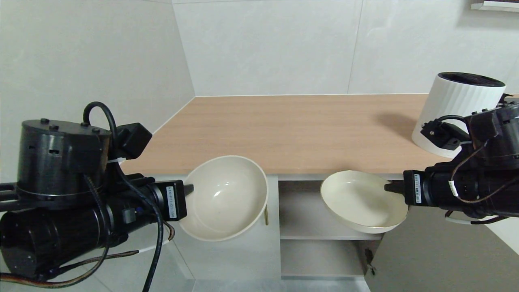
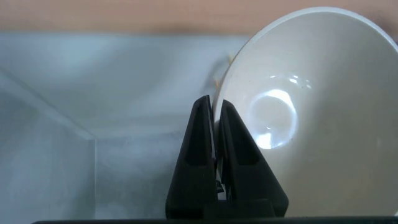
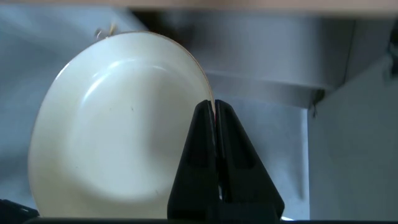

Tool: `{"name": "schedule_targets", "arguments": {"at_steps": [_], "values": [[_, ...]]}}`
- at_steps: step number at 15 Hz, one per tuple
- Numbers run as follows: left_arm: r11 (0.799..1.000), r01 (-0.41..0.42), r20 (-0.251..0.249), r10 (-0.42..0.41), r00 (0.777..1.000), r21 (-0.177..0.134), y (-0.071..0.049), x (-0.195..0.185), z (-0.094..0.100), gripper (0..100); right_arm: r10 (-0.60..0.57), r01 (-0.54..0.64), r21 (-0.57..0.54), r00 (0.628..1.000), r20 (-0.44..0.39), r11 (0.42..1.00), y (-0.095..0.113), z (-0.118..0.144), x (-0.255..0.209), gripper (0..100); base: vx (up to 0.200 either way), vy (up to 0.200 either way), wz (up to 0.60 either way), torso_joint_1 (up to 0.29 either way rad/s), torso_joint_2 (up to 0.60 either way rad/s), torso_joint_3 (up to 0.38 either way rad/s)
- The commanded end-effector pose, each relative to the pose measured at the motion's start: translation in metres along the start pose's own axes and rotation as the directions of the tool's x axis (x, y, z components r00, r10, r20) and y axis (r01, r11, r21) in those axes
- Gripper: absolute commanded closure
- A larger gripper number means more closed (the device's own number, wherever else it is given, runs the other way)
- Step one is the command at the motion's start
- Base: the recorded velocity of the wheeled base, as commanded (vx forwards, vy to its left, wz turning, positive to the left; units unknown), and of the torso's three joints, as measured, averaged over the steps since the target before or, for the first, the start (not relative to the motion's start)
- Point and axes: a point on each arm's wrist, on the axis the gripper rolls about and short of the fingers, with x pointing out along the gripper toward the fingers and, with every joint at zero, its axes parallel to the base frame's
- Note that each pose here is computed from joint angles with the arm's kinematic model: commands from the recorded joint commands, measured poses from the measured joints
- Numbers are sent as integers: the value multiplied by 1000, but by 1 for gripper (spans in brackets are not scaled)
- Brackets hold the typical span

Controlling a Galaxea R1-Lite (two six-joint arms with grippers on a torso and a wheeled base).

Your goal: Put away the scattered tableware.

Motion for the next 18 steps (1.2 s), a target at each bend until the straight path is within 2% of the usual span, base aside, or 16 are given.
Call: {"name": "schedule_targets", "arguments": {"at_steps": [1,10,18], "values": [[1000,-4,-11,4,1000,4,0,3,-2,100,-6,6,-2,1000,-10,1000,0,-1,4,100,-200,0,0,-7,-2,12],[1000,-9,-22,9,1000,8,-1,6,-3,100,-28,27,-15,998,-58,1000,-2,-6,20,100,0,0,0,-6,19,11],[1000,-13,-41,14,999,12,-1,11,-6,100,-31,30,-16,997,-66,999,-4,-11,31,100,0,0,0,-164,427,263]]}}
